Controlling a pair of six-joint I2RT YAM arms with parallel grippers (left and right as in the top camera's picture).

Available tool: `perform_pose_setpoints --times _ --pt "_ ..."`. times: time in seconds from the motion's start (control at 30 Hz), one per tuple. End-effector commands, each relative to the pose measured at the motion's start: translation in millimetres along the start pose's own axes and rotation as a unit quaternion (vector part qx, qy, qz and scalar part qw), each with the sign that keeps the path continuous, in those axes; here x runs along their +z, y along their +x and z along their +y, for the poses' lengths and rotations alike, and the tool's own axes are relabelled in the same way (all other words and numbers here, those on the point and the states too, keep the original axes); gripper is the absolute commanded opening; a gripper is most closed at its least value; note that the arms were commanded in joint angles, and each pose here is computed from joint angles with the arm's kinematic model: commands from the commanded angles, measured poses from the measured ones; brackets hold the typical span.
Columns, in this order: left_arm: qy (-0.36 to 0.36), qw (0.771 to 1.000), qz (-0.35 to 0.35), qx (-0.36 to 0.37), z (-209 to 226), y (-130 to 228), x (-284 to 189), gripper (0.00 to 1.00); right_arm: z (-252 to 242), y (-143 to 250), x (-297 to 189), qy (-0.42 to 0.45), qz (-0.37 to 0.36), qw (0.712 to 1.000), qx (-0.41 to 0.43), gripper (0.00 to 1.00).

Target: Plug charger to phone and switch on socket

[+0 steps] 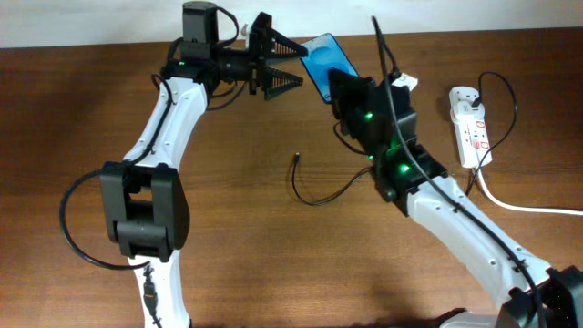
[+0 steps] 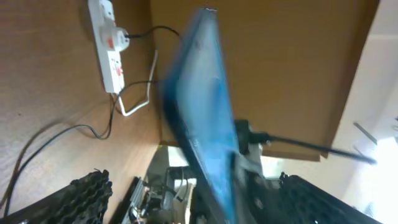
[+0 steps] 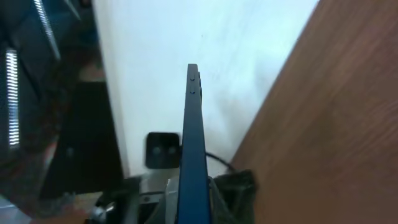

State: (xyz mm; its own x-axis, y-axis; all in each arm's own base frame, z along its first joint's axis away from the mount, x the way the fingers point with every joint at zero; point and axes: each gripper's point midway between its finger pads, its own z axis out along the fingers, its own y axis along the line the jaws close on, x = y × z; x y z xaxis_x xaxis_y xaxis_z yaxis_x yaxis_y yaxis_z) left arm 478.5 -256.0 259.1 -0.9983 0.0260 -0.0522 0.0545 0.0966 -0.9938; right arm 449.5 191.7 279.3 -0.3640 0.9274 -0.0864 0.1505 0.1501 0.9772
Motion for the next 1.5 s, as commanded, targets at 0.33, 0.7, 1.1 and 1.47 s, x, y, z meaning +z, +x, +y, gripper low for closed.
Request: perform_pose_setpoints --times 0.33,0.7,1.1,1.47 --pt "0.001 1.0 -0.025 0.015 -19.2 -12.5 14.1 0.67 -5.0 19.7 12.7 -0.001 0.004 1.0 0.017 0.04" --pt "0.0 1.0 -0.015 -0.026 -20.4 -6.1 29.0 0.34 -7.2 19.4 15.4 -0.001 0.002 1.0 0.024 0.04" --pt "-0.007 0.999 -0.023 -0.042 -20.1 -5.8 43.5 0.12 -1.8 19.2 15.4 -0.012 0.003 0.998 0.055 0.04" --pt "-0.021 0.997 -0.063 -0.042 -14.3 -20.0 39.1 0.0 -7.2 18.3 15.5 -0.001 0.001 0.999 0.048 0.31"
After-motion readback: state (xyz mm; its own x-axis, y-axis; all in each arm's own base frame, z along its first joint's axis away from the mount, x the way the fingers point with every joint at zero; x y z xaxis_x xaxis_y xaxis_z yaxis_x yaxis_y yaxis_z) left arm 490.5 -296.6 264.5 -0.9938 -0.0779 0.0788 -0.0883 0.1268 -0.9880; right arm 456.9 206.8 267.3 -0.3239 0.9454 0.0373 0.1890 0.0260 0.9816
